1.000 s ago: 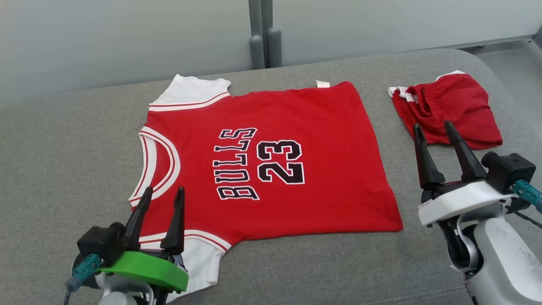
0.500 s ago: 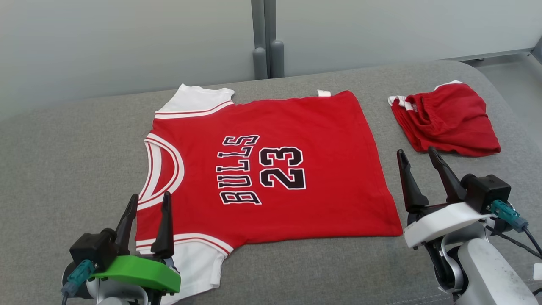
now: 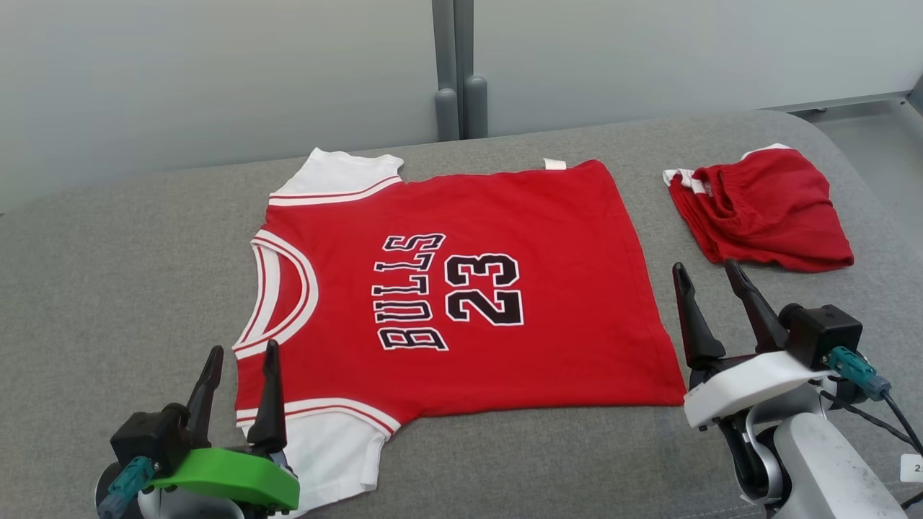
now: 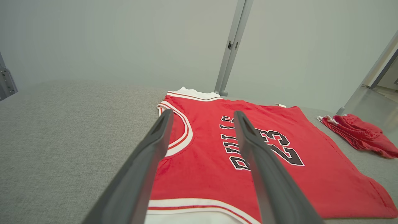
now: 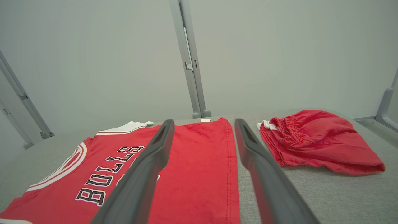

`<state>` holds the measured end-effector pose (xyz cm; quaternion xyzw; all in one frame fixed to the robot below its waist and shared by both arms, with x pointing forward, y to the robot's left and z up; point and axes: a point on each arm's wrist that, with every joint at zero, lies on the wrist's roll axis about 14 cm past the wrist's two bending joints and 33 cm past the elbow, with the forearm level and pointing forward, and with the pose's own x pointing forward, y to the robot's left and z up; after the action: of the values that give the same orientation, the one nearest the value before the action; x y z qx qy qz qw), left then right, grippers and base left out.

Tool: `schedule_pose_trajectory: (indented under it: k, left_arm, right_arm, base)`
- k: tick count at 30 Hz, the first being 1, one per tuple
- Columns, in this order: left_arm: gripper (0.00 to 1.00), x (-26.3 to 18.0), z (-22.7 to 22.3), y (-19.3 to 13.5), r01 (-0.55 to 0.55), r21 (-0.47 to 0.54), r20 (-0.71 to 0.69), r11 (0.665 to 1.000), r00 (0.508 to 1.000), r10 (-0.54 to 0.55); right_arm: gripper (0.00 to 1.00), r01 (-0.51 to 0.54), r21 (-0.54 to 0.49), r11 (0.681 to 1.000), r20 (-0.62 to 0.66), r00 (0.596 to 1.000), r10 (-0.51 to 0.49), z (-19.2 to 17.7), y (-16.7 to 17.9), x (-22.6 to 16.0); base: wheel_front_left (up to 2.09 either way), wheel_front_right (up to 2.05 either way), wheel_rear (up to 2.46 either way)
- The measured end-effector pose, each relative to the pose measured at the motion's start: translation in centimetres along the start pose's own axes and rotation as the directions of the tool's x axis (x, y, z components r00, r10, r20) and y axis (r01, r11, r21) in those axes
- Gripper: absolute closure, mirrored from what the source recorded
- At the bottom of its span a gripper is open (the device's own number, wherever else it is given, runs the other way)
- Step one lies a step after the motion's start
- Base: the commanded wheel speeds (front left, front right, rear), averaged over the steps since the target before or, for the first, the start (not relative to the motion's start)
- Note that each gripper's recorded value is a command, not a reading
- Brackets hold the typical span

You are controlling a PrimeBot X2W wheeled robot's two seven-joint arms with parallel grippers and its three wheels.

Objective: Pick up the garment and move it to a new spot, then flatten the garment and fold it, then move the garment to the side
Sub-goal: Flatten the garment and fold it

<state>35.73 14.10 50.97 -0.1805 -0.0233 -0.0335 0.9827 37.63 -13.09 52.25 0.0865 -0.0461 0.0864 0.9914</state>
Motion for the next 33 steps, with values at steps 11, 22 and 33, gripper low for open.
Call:
schedule_pose_trajectory:
  k: [11,22,33]
  left_arm:
    - [0.00,-0.4,0.2,0.1,-0.006,0.002,0.009,1.000,1.000,0.006]
    - [0.00,-0.6,-0.1,0.7,-0.024,0.004,-0.002,1.000,1.000,0.024]
    - [0.00,-4.2,-6.0,2.9,-0.125,-0.050,-0.224,0.991,0.968,0.111]
  right_arm:
    - [0.00,0.002,0.001,1.000,0.003,1.000,-0.002,0.1,0.0,0.0]
    - [0.00,0.007,0.000,1.000,-0.012,1.000,-0.007,-0.4,-0.1,-0.2]
    - [0.00,0.037,0.005,0.999,-0.093,0.995,-0.036,-3.1,-1.0,-0.9]
  base:
    - [0.00,0.00,0.00]
    - [0.00,0.00,0.00]
    - [0.00,0.00,0.00]
